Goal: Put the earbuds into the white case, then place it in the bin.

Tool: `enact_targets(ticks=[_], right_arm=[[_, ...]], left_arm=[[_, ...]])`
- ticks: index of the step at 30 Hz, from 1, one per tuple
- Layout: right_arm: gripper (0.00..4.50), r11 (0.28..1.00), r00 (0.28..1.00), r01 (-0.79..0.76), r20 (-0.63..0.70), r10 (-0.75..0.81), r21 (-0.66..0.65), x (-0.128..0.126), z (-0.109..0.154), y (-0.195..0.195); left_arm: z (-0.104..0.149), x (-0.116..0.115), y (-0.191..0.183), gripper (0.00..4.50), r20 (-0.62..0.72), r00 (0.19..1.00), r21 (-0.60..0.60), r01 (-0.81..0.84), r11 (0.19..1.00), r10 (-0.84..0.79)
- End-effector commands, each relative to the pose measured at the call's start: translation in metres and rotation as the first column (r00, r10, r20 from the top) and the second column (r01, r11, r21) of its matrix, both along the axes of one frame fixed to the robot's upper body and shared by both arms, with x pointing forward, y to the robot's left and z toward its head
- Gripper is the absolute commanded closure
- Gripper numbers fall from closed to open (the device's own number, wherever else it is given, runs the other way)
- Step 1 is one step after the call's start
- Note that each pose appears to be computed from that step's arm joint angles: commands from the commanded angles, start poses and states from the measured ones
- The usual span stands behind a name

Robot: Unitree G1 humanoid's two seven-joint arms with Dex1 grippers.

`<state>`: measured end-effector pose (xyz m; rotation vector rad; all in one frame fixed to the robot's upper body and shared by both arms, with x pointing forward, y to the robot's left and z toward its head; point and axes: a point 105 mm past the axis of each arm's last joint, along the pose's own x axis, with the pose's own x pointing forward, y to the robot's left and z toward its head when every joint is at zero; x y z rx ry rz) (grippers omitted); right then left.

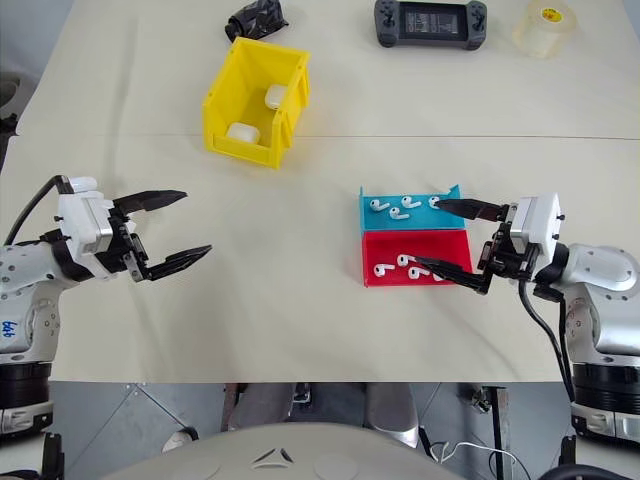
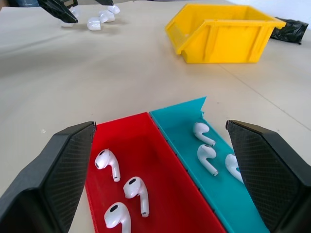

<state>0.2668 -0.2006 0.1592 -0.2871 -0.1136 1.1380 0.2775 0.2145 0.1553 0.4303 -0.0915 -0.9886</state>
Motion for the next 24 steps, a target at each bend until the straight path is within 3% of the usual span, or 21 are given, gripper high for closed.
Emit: enact_targets(ticks=[1, 8, 13, 18, 22, 24], right_arm=[[0.0, 0.999, 0.998, -0.041, 0.052, 0.04, 0.014, -0.003, 0.01, 0.007], [0.0, 0.987, 0.982, -0.149, 0.126, 0.142, 0.052, -0.002, 0.015, 0.04], [0.0, 0.971, 0.963, -0.234, 0.152, 0.223, 0.057, -0.007, 0.011, 0.058], [0.0, 0.945, 0.936, -0.316, 0.185, 0.298, 0.077, -0.017, 0.01, 0.071], [0.0, 0.937, 0.928, -0.343, 0.18, 0.326, 0.072, -0.021, 0.008, 0.076], [0.0, 0.927, 0.916, -0.368, 0.2, 0.348, 0.069, -0.026, 0.009, 0.079]], left_arm=[[0.01, -0.004, 0.005, 0.03, 0.052, 0.998, -0.005, -0.046, 0.999, 0.046], [0.022, -0.026, 0.037, 0.03, 0.051, 0.954, -0.126, -0.286, 0.95, 0.294], [0.014, -0.067, 0.074, 0.03, 0.061, 0.84, -0.176, -0.523, 0.834, 0.539], [-0.008, -0.102, 0.099, 0.03, -0.042, 0.739, -0.21, -0.665, 0.717, 0.672], [-0.019, -0.114, 0.106, 0.03, -0.092, 0.701, -0.208, -0.708, 0.675, 0.707], [-0.027, -0.124, 0.112, 0.03, -0.218, 0.658, -0.238, -0.752, 0.614, 0.721]])
